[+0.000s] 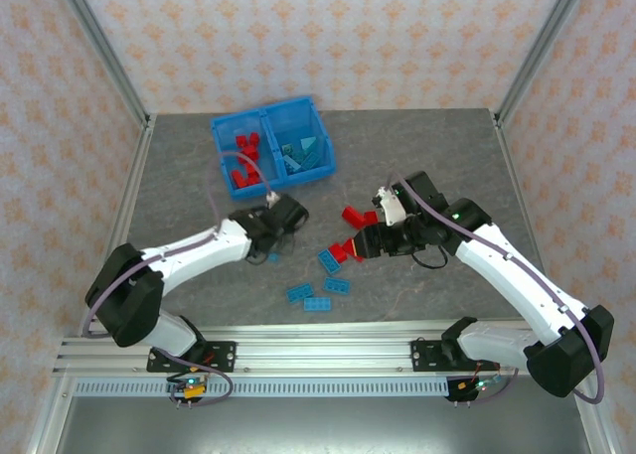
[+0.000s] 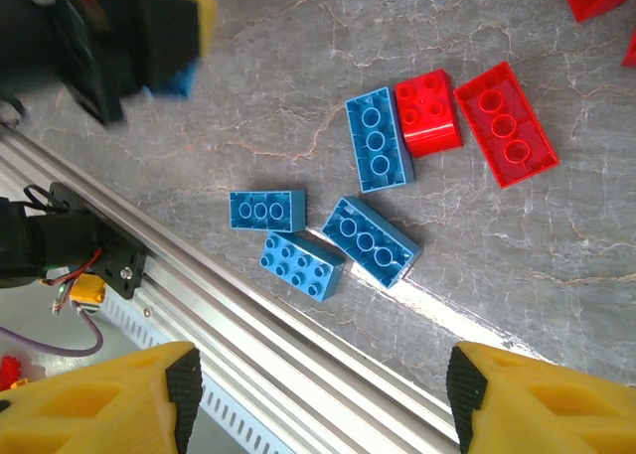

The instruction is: Sort the legos into containers by color

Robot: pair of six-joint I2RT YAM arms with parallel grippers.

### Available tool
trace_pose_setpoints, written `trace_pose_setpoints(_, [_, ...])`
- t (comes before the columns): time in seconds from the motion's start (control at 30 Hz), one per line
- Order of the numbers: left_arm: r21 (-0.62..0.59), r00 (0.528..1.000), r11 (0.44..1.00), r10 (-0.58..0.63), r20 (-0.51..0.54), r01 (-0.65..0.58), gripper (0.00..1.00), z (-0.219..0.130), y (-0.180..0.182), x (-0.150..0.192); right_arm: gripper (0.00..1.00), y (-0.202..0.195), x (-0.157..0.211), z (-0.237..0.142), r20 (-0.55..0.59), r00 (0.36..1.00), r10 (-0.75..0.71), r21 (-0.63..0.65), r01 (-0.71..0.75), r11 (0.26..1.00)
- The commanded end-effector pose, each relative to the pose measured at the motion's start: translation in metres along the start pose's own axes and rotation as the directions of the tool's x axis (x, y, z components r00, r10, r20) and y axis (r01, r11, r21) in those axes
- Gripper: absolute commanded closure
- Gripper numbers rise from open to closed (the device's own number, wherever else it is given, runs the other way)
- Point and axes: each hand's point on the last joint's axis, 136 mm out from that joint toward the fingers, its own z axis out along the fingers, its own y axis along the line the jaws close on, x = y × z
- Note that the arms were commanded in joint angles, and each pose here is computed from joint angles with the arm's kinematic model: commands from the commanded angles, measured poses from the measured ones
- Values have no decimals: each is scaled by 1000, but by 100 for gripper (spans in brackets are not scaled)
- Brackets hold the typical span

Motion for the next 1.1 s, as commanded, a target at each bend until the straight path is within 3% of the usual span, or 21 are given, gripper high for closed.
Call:
trace_pose_setpoints(0.0, [-115, 982, 992, -37, 183, 58, 91, -30, 54, -77, 32, 7, -15, -12, 67, 998, -4, 1, 4, 1000])
trace_pose_setpoints(0.17, [-124, 939, 975, -138, 315, 185, 92, -36, 93, -162, 32, 7, -19, -14, 96, 995, 6, 6, -7, 1000])
trace_pose_setpoints(0.33, [44, 895, 976, -212, 392, 212, 94, -19, 60, -241, 31, 3, -23, -14, 132, 991, 17, 17, -19, 1000])
trace_pose_setpoints(0.4, [127, 877, 960, -280, 390, 250, 96, 8, 44, -270, 31, 1, -23, -14, 130, 991, 15, 28, -19, 999])
trace_pose_setpoints(0.57, [119, 863, 961, -278, 423, 251, 100, 70, 27, -321, 30, -7, -21, -18, 149, 989, 10, 73, -21, 997])
trace_pose_setpoints(0.77, [77, 847, 967, -250, 469, 243, 100, 127, 21, -346, 29, -11, -26, -15, 190, 982, 15, 77, -31, 997])
trace_pose_setpoints(0.83, [47, 848, 969, -237, 474, 244, 90, 138, 24, -348, 29, -14, -27, -12, 177, 984, 5, 99, -23, 995])
trace_pose_setpoints(0.97, [28, 849, 966, -239, 472, 256, 59, 146, 30, -349, 28, -15, -31, -6, 132, 991, -10, 116, -5, 993])
trace_pose_setpoints(1.07, [70, 842, 960, -271, 466, 270, 49, 127, 28, -353, 28, -11, -35, 0, 118, 993, -7, 93, -4, 996])
